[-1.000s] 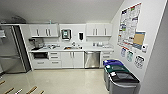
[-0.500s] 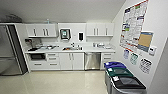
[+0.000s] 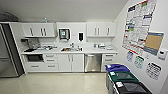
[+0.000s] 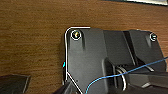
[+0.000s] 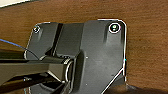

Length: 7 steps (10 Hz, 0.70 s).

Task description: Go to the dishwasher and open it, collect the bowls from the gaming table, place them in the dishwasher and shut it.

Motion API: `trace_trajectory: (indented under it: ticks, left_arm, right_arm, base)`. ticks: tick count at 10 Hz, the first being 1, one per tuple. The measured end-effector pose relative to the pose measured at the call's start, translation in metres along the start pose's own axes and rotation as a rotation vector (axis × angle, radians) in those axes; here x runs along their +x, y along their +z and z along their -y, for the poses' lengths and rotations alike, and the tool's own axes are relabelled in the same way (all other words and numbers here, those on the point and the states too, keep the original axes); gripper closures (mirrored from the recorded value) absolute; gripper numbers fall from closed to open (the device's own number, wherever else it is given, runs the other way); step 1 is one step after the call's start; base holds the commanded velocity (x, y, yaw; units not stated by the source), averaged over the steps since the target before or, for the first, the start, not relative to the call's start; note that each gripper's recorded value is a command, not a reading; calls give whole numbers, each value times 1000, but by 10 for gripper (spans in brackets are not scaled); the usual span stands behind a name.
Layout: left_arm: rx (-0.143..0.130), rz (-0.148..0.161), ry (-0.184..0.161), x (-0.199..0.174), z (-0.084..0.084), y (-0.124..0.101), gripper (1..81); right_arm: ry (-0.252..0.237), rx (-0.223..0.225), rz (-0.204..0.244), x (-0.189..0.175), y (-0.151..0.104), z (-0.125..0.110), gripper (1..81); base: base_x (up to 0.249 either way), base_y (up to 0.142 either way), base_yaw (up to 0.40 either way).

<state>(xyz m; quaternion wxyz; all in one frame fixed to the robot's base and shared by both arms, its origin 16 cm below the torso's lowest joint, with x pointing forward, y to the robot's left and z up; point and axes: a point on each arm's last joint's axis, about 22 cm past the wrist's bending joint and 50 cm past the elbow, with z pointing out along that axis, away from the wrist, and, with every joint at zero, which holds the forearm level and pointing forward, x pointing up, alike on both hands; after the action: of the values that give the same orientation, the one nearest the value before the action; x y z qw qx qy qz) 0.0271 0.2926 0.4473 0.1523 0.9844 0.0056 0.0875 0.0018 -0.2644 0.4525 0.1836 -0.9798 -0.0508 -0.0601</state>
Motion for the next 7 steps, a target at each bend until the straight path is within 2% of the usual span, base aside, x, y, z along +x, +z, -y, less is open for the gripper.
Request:
trace_trajectory:
  ticks: [3, 5, 7]
  left_arm:
    - [-1, -9, 2, 8, 0, 1, 10]
    - [0, 4, -1, -1, 0, 0, 10]
    - [-1, -5, 1, 5, 0, 0, 10]
  right_arm:
    - [-3, 1, -9, 8, 1, 1, 10]
    - [0, 3, 4, -1, 1, 2, 10]
    - [-2, 4, -6, 6, 2, 3, 10]
  base:
    - [207, 0, 0]
    - [177, 0, 0]
    - [172, 0, 0]
